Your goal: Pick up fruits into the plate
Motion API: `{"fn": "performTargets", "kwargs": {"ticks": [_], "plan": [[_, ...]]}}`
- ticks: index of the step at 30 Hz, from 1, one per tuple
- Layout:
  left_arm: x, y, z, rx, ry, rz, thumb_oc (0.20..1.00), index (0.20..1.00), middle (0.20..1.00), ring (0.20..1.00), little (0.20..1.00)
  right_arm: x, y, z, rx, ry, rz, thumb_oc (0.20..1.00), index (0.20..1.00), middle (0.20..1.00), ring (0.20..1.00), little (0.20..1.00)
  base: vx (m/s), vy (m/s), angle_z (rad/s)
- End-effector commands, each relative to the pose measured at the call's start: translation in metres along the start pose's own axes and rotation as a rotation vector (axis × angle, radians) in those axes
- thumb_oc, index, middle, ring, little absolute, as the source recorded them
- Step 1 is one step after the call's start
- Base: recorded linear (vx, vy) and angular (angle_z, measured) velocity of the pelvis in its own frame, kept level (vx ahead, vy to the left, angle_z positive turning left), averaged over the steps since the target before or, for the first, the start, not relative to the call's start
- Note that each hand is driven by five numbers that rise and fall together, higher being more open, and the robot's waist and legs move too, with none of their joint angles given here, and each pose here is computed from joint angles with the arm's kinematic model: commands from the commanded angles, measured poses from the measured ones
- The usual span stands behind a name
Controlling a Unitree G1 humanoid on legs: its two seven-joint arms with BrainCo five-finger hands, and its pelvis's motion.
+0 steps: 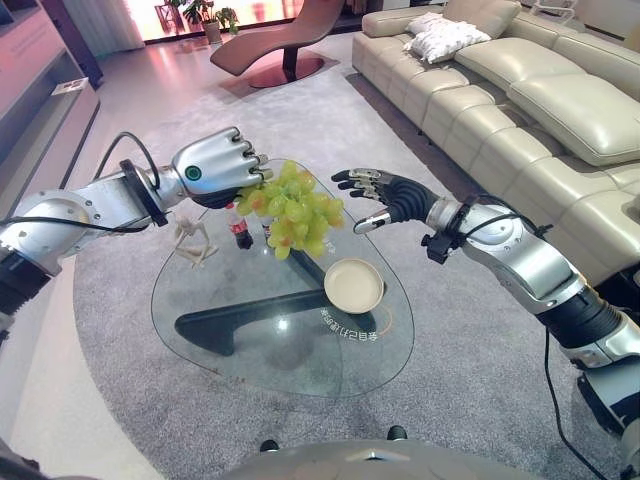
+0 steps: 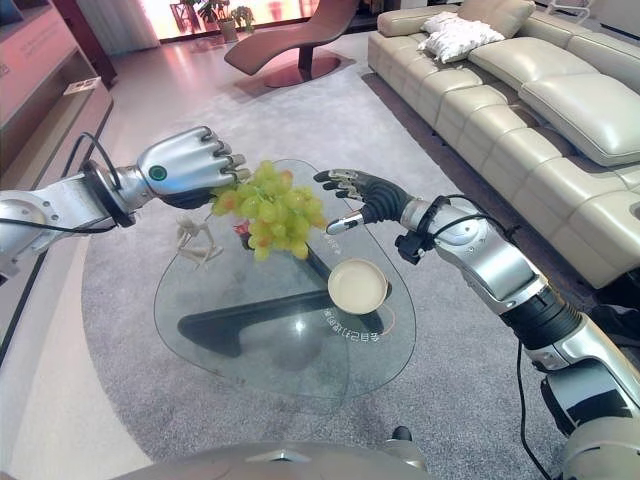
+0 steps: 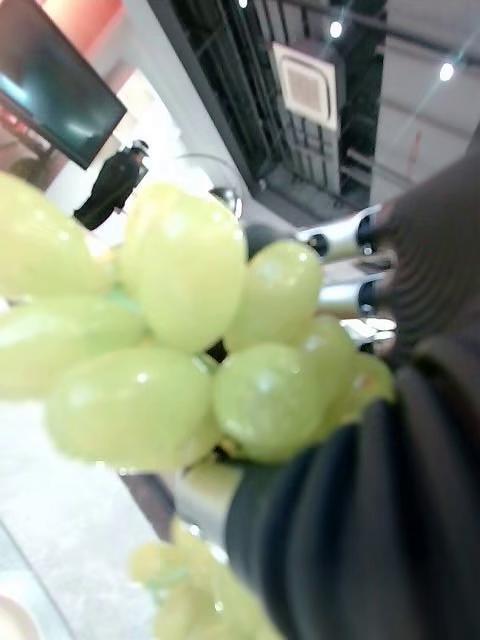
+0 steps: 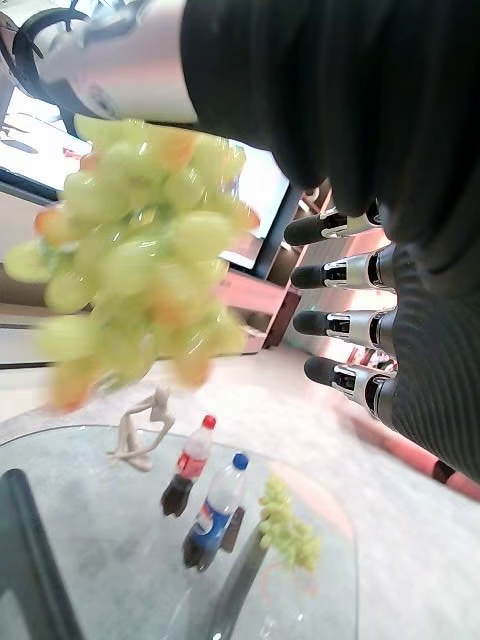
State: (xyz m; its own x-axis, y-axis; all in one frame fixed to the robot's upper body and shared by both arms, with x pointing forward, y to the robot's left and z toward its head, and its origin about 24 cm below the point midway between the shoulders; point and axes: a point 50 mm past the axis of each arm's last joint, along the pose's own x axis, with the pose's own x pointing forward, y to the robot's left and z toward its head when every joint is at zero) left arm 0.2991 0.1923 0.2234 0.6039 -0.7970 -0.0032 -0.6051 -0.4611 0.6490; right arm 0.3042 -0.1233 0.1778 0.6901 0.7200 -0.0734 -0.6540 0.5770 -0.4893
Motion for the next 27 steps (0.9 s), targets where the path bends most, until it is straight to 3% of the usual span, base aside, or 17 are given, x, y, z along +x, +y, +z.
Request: {"fn": "performTargets", "kwargs": {"ticks": [1,11,27], "plan": [[-0.002,0.027,-0.046,0.204,0.131,-0.021,0.200,0.200,0.200,0.200,0.200,0.008,-0.005,0.036,-0.079,-0.122,-0.033,1.000,1.000,1.000,1.000,1.000,-0.01,-0.001,-0.04],[0.024,0.044,-0.044,0.236,0.155,0.043,0.200,0.200,0.200,0.200,0.200,0.026,0.009,0.047,0.000,-0.137,0.041,1.000,1.000,1.000,1.000,1.000,0.00,0.000,0.00],[0.062,0.064,-0.035,0.225,0.239,0.151,0.200,0.200,0.200,0.200,0.200,0.053,0.060,0.041,0.348,-0.042,0.269,1.000,1.000,1.000,1.000,1.000,0.00,0.000,0.00]]}}
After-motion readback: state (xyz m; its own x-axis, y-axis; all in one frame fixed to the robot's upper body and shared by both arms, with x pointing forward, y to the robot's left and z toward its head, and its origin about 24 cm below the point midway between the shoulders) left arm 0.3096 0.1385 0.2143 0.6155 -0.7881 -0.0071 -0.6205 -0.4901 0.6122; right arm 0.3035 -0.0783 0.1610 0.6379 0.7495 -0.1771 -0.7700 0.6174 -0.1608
